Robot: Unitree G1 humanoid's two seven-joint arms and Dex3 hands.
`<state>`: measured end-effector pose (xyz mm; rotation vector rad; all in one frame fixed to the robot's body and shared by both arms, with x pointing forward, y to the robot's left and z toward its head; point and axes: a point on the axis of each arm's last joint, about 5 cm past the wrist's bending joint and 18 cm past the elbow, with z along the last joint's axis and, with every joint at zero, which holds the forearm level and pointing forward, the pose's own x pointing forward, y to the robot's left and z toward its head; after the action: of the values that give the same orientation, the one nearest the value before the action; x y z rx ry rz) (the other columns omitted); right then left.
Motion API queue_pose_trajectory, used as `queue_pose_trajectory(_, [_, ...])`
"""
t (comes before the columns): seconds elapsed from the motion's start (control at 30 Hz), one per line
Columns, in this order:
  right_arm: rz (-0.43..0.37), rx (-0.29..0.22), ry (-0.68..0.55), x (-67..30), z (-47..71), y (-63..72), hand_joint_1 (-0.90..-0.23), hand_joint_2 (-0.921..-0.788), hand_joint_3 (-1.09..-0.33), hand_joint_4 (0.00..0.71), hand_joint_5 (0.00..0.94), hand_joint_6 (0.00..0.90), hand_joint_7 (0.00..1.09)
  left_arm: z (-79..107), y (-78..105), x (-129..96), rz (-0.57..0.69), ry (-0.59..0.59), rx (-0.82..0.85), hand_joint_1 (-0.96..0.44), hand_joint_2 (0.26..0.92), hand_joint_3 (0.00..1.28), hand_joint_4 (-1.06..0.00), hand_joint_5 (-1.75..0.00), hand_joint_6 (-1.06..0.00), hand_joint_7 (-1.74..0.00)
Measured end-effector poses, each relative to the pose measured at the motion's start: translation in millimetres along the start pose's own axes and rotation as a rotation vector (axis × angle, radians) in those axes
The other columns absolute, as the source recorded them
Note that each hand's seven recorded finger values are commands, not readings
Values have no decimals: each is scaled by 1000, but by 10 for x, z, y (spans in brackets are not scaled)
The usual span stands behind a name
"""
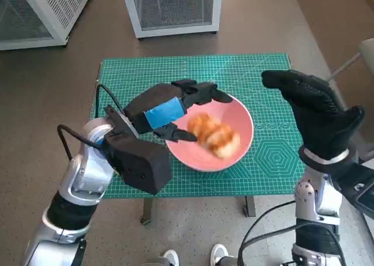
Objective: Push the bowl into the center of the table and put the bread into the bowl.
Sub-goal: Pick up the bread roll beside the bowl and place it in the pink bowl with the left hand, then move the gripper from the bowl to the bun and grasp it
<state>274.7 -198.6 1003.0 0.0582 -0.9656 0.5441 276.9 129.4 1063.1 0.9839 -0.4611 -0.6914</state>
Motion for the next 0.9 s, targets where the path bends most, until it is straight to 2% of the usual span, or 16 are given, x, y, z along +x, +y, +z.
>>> queue_pose_trajectory(0.47, [-2,6,3,0,-5,9,-468,-921,-494,384,0,48,592,28,39,-81,1,44,-8,-263,815,31,-51,-3,-76,-290])
queue_pose_trajectory(0.9, [-2,12,8,-17,-4,23,-463,-921,-494,382,0,43,600,84,174,-482,84,90,55,-237,813,1,-79,-5,-204,-154])
